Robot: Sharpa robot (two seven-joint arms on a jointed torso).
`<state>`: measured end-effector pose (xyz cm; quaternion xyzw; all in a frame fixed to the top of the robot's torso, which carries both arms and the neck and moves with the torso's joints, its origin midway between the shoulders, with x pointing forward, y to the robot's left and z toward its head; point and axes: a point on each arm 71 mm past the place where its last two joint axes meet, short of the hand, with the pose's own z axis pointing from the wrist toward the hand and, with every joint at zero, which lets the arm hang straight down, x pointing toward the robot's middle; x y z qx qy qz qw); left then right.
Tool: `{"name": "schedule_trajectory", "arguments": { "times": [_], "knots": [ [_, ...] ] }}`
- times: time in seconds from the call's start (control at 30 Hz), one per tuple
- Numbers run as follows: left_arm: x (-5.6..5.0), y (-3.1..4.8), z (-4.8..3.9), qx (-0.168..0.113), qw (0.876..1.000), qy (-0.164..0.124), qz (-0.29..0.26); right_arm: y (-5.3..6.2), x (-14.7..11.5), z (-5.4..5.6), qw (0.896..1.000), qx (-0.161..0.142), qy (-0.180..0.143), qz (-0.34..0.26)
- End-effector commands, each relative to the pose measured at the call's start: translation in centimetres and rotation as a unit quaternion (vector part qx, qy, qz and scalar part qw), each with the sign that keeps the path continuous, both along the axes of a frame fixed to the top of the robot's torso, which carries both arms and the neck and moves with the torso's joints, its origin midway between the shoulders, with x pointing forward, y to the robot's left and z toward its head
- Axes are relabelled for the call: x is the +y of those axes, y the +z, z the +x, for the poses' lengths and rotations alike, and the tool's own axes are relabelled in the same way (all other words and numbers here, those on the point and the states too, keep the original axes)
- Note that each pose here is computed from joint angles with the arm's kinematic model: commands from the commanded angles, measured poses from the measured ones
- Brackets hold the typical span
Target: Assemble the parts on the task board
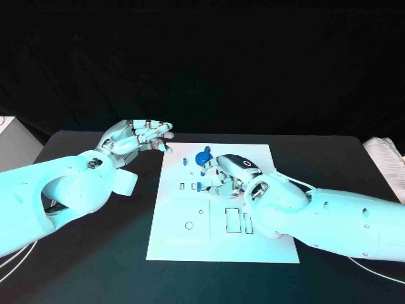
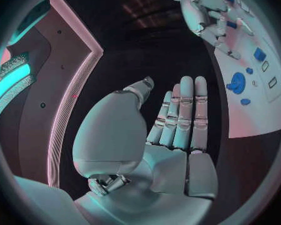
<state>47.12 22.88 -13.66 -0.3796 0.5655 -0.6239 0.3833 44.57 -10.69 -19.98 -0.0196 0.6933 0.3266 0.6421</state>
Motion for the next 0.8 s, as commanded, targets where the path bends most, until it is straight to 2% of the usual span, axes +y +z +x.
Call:
{"name": "schedule_trajectory", "arguments": {
  "times": [0.03,0.17,0.23,0.3,0.43,0.5,0.6,0.7,0.8],
  "knots": [
    [-0.6,-0.57,0.09,0.014,0.998,-0.026,0.059,1.5,-0.3,-0.5,0.997,0.021,0.049,0.063],
    [-0.6,-1.10,0.59,0.019,0.993,-0.021,0.116,3.5,-2.0,-0.8,0.994,0.039,0.045,0.092],
    [-0.6,-1.31,0.74,0.022,0.990,-0.019,0.139,4.0,-2.6,-0.8,0.993,0.045,0.042,0.099],
    [-0.7,-1.68,1.02,0.031,0.982,-0.014,0.188,4.7,-3.6,-0.9,0.992,0.053,0.035,0.109],
    [-1.0,-2.00,1.83,0.059,0.960,-0.021,0.274,5.4,-5.4,-0.7,0.991,0.057,0.015,0.119],
    [-1.5,-2.09,2.35,0.073,0.945,-0.033,0.318,5.6,-6.3,-0.4,0.990,0.060,0.001,0.125],
    [-2.5,-2.17,3.08,0.084,0.922,-0.052,0.374,5.7,-7.6,0.2,0.989,0.063,-0.021,0.130],
    [-3.4,-2.21,3.74,0.089,0.905,-0.062,0.411,5.7,-8.4,0.5,0.988,0.065,-0.035,0.133],
    [-4.4,-2.29,4.68,0.097,0.881,-0.075,0.457,5.7,-8.9,0.9,0.988,0.066,-0.045,0.135]
  ]
}}
